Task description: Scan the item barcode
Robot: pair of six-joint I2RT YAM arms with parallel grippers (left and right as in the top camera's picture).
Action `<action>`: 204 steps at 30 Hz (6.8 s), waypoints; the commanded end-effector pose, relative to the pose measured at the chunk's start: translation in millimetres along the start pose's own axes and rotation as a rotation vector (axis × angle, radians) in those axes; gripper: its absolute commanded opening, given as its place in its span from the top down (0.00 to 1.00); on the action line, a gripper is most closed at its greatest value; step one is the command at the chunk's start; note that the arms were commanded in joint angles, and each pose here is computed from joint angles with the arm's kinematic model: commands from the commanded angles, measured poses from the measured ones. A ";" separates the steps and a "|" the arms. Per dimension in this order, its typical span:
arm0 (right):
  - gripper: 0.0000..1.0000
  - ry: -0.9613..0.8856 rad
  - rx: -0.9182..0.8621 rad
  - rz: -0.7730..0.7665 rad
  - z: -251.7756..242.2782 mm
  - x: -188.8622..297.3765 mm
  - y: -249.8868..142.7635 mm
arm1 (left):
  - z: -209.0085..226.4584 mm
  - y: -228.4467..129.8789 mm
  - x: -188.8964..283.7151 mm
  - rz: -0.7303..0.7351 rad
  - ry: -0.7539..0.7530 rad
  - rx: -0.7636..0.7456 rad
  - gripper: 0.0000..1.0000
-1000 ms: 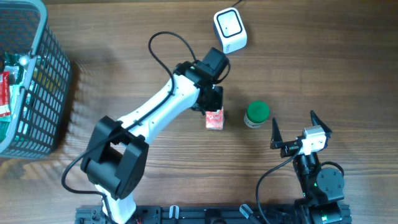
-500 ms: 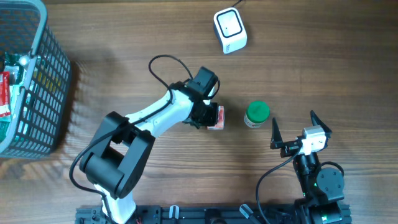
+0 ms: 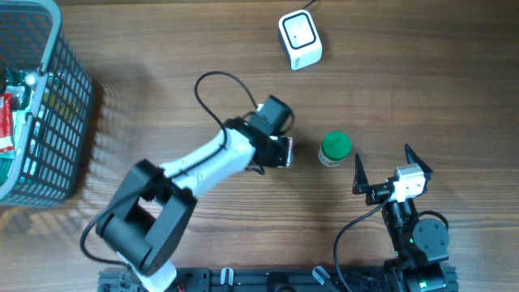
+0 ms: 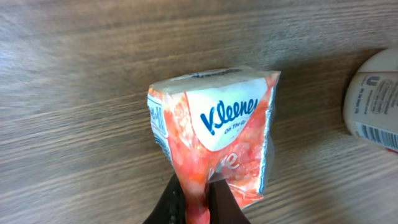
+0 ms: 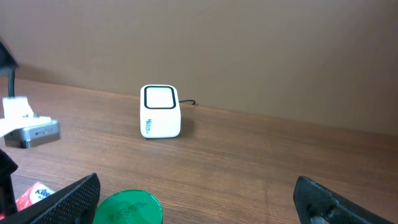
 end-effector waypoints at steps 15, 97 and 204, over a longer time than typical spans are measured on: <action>0.00 -0.006 0.005 -0.001 -1.0 -0.1 0.0 | -68.5 -10.1 34.7 -0.423 0.468 -0.419 0.96; 0.00 -0.006 0.005 -0.001 -1.0 -0.1 0.0 | -46.8 35.3 18.8 -0.031 0.620 -0.136 0.96; 0.00 -0.006 0.005 -0.001 -1.0 -0.1 0.0 | 458.8 56.5 281.8 -0.576 0.467 0.854 0.00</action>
Point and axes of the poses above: each gripper's point midway between its finger pads, its own x axis back along the fingers, its own z axis along the line the jaws close on, y = z × x, the point moved 6 cm from there along x, back along the fingers, and after that the axes turned 2 degrees about -x, right-handed, at the moved point
